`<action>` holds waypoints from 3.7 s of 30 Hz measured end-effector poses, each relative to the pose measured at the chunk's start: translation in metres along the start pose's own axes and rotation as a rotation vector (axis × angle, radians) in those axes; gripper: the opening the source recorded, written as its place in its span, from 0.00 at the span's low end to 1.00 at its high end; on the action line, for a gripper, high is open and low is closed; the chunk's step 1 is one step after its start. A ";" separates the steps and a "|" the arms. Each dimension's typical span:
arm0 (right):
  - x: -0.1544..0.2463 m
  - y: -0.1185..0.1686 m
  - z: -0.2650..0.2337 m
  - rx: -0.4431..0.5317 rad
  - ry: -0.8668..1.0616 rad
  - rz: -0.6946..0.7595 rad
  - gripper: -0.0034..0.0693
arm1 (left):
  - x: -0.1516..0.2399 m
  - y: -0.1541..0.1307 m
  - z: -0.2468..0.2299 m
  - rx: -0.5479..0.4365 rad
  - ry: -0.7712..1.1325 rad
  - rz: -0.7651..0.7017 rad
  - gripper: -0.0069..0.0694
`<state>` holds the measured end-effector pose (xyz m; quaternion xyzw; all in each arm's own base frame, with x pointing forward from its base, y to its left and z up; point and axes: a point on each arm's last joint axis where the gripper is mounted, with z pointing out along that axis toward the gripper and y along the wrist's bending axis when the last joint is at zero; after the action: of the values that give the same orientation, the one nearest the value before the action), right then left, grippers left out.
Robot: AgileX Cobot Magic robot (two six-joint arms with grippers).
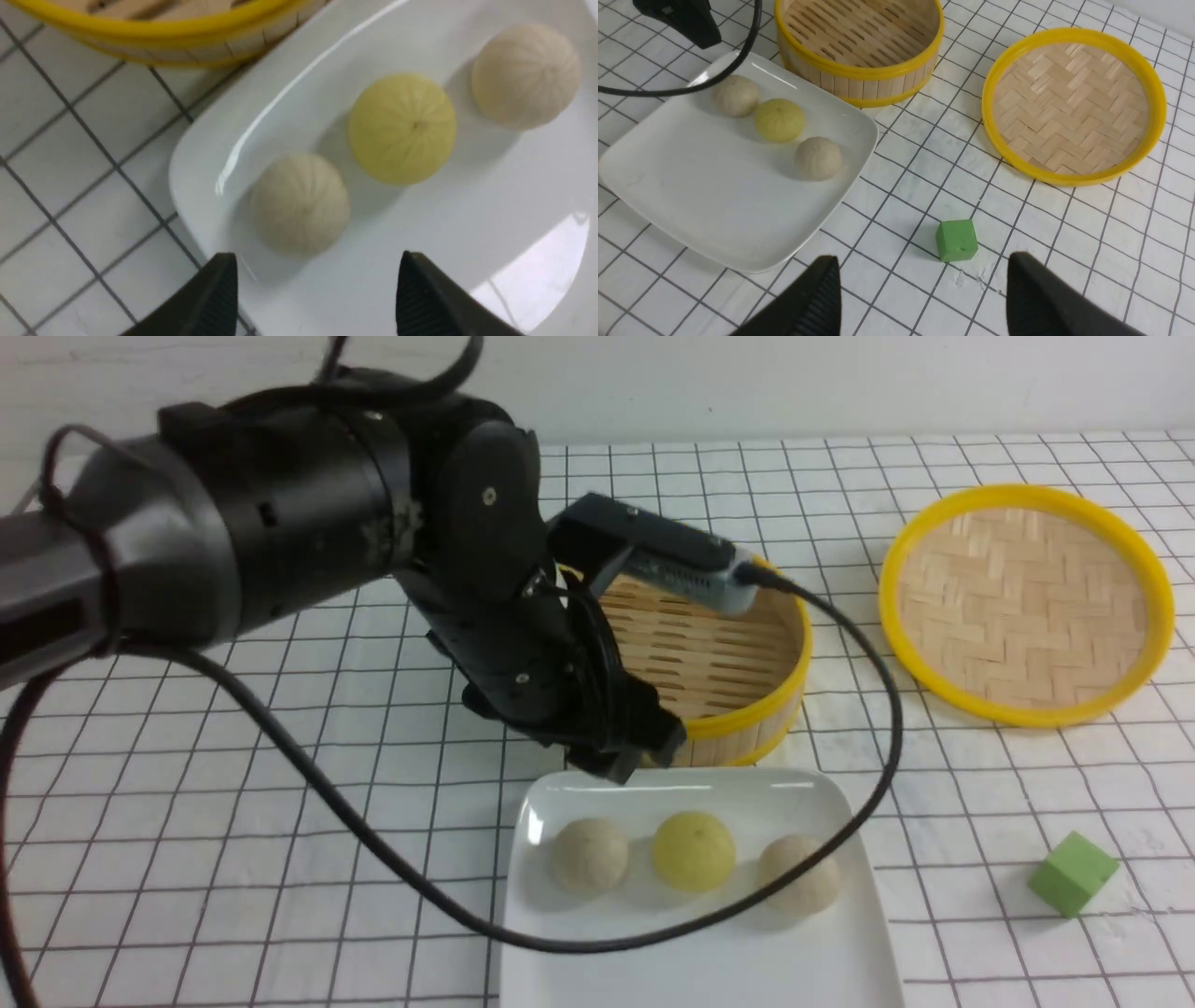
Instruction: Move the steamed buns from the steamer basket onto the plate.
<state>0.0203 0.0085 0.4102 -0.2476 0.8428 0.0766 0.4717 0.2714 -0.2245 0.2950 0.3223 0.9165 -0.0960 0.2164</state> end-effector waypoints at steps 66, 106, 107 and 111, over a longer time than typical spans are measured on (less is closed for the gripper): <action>0.094 0.009 0.052 0.058 -0.596 0.122 0.70 | 0.221 0.019 -0.241 -0.266 -0.632 -0.011 0.57; 0.119 0.006 0.067 0.086 -0.325 0.287 0.33 | 0.321 0.018 -0.245 -0.206 -0.795 -0.082 0.36; 0.119 0.006 0.067 0.086 -0.325 0.287 0.33 | 0.317 0.017 -0.236 -0.196 -0.789 -0.073 0.36; 0.119 0.006 0.067 0.086 -0.325 0.287 0.33 | 0.304 0.014 -0.192 -0.155 -0.755 -0.047 0.36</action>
<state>0.0166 -0.0028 0.2745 -0.0892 0.7849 0.1459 0.5956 0.0036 0.0138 0.3258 0.2259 0.7840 -0.1432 0.5602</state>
